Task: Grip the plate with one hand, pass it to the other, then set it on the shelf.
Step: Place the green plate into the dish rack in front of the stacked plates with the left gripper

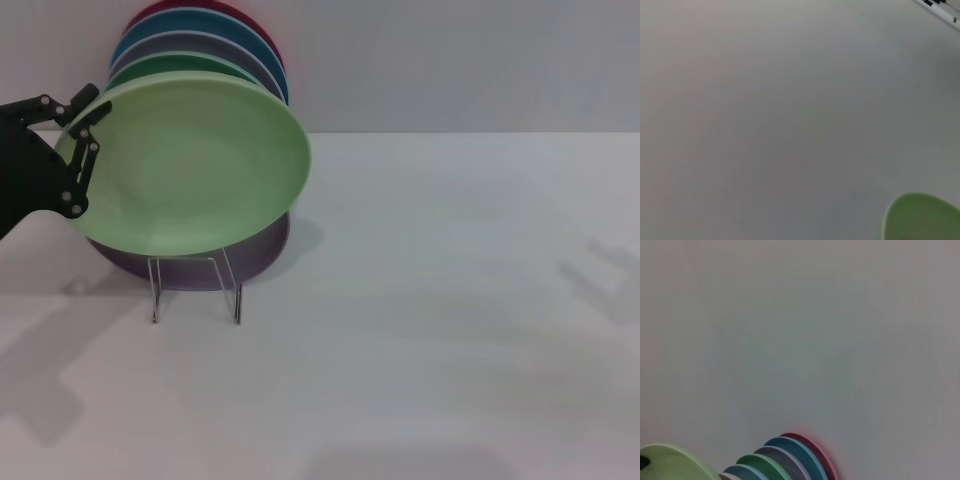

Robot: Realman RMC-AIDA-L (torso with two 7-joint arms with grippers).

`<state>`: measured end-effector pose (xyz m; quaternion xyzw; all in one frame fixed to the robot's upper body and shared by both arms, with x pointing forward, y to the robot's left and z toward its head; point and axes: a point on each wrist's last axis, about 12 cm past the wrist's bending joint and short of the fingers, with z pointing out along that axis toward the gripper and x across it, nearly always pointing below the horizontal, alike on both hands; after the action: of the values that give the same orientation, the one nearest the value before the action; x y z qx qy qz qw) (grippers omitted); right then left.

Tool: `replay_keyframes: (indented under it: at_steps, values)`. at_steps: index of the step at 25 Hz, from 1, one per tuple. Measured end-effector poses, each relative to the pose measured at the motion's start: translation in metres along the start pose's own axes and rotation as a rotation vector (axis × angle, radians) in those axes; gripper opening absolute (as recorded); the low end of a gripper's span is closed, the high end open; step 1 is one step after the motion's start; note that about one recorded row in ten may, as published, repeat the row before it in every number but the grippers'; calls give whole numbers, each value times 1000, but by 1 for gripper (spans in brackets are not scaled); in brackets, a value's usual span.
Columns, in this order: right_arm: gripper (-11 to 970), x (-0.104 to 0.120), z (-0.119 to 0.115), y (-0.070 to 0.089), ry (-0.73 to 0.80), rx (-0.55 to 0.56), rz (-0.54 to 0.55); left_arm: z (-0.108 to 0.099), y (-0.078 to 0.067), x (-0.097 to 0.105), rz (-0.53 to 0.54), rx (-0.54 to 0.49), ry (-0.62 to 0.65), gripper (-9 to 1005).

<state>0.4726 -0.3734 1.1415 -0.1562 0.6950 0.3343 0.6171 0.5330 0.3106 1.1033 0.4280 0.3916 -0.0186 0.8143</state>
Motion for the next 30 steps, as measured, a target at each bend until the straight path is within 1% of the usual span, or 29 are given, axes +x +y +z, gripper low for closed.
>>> replay_keyframes:
  at_steps: [11, 14, 17, 23, 26, 30]
  values:
    - [655, 0, 1, 1, 1, -11, -4, 1, -1, 3, 14, 11, 25, 124]
    - [655, 0, 1, 1, 1, -11, -3, 2, -2, 4, 28, 43, 24, 129]
    - [655, 0, 2, 2, 5, -17, -4, 3, 1, 5, 36, 86, 20, 134]
    - [654, 1, 4, 3, 10, -31, -2, 2, 3, 5, 42, 105, 24, 144]
    - [654, 1, 4, 4, 6, -38, -2, 0, 0, 7, 46, 94, 45, 148]
    - [654, -1, 7, 4, 3, -46, -7, 2, -12, 8, 91, 53, 71, 155]
